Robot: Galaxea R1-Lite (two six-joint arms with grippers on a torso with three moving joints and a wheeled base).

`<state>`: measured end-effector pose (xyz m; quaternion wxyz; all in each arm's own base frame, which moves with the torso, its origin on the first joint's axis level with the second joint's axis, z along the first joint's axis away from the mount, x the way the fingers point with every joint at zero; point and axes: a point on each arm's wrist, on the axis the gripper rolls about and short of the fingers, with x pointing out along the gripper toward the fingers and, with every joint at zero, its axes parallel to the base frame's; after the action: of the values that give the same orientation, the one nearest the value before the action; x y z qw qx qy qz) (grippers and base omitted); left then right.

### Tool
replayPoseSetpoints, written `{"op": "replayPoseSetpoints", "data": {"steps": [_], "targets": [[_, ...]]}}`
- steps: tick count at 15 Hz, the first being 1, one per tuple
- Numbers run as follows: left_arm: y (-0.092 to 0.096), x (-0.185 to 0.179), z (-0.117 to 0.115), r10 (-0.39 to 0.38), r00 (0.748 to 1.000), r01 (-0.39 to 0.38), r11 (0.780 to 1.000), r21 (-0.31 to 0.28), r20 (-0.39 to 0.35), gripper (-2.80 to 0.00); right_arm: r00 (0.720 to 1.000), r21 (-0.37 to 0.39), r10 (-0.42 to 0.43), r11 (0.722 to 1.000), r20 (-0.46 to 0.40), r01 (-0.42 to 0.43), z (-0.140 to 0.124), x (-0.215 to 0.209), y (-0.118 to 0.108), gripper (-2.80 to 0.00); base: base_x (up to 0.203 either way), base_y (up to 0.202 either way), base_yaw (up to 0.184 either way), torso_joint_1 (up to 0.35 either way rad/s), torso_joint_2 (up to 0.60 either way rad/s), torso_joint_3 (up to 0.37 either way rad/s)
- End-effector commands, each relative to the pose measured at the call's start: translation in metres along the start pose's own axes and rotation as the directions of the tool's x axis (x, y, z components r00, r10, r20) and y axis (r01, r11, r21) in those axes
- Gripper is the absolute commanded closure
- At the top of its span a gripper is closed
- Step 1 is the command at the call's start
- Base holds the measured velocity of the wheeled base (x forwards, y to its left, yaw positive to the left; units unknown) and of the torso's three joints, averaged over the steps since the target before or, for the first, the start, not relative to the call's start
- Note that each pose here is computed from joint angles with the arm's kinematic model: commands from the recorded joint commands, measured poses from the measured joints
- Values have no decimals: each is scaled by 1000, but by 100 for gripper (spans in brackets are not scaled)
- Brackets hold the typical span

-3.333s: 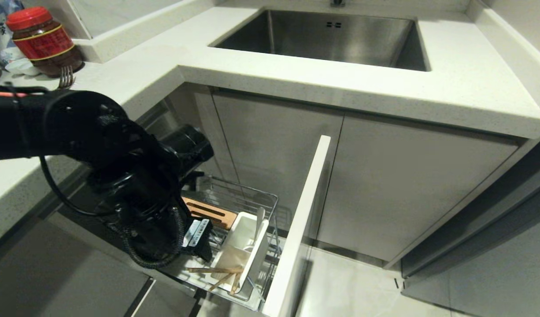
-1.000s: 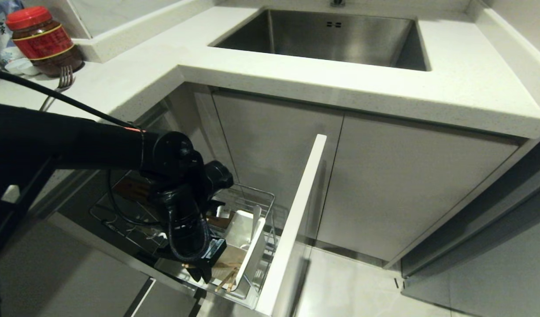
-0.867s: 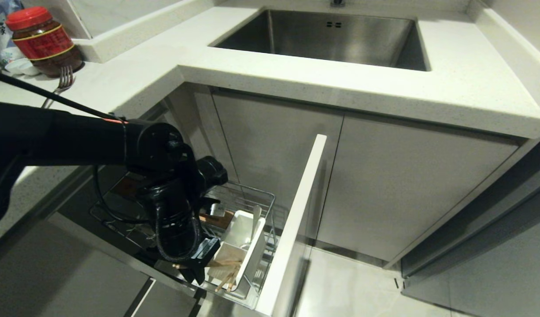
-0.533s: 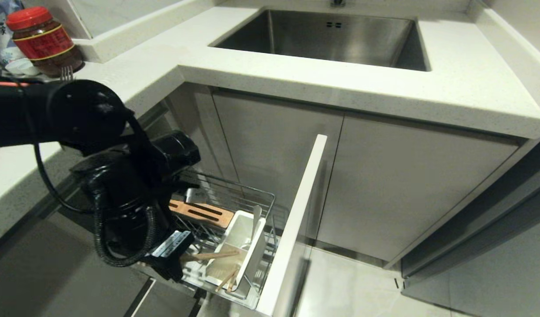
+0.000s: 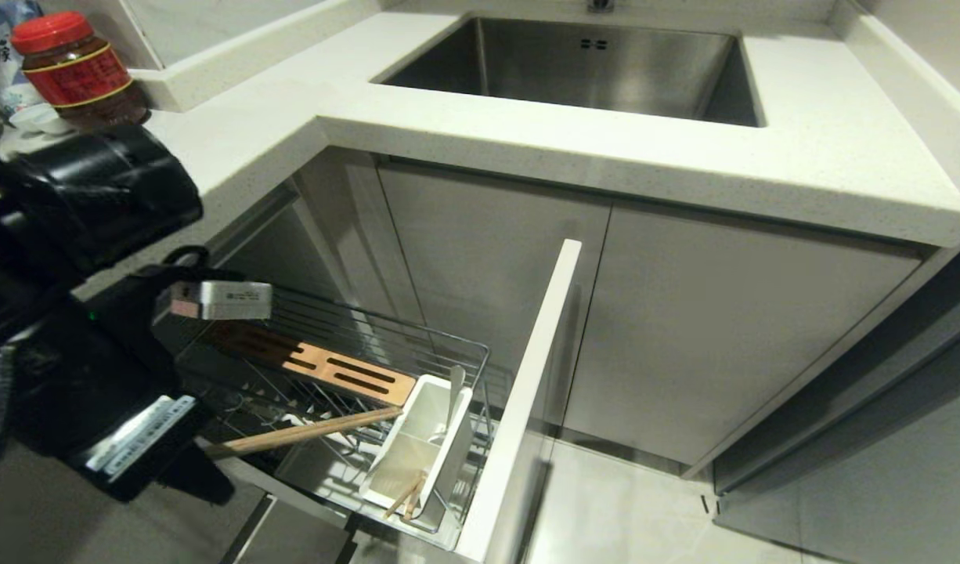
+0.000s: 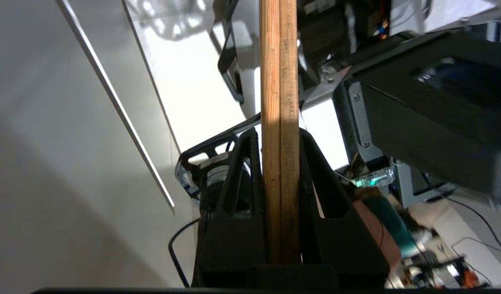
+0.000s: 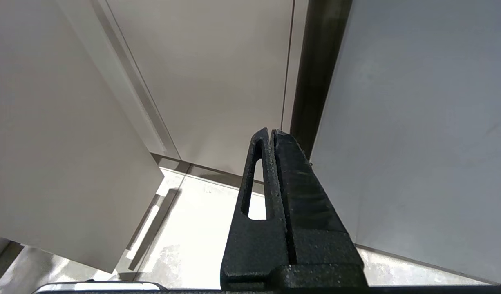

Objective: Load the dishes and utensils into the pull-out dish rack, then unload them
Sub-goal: Take the chopsticks out of the cupboard

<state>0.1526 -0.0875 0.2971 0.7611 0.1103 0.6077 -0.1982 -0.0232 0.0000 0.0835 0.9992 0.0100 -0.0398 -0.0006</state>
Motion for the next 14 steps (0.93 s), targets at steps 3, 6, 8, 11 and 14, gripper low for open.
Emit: {"op": "replayPoseSetpoints", "data": {"steps": [3,6,8,11,14], "targets": [[0,-57,-54,-26,970,21,1000,24,242,0,1000,0,-1,1000,-27,1,-8,2,0,0,0,0,0,0,0,0],[0,-84,-85,-54,910,37,998,47,412,0,1000,0,-2,1000,-26,2,-7,2,0,0,0,0,0,0,0,0],[1,-98,-101,-62,847,41,998,52,528,0,1000,0,-1,1000,-26,1,-7,2,0,0,0,0,0,0,0,0],[5,-119,-124,-2,714,24,1000,-21,700,0,1000,0,-1,1000,-27,1,-8,2,0,0,0,0,0,0,0,0],[5,-134,-140,142,579,-13,986,-165,803,0,1000,0,-1,1000,-27,1,-7,2,0,0,0,0,0,0,0,0]]}}
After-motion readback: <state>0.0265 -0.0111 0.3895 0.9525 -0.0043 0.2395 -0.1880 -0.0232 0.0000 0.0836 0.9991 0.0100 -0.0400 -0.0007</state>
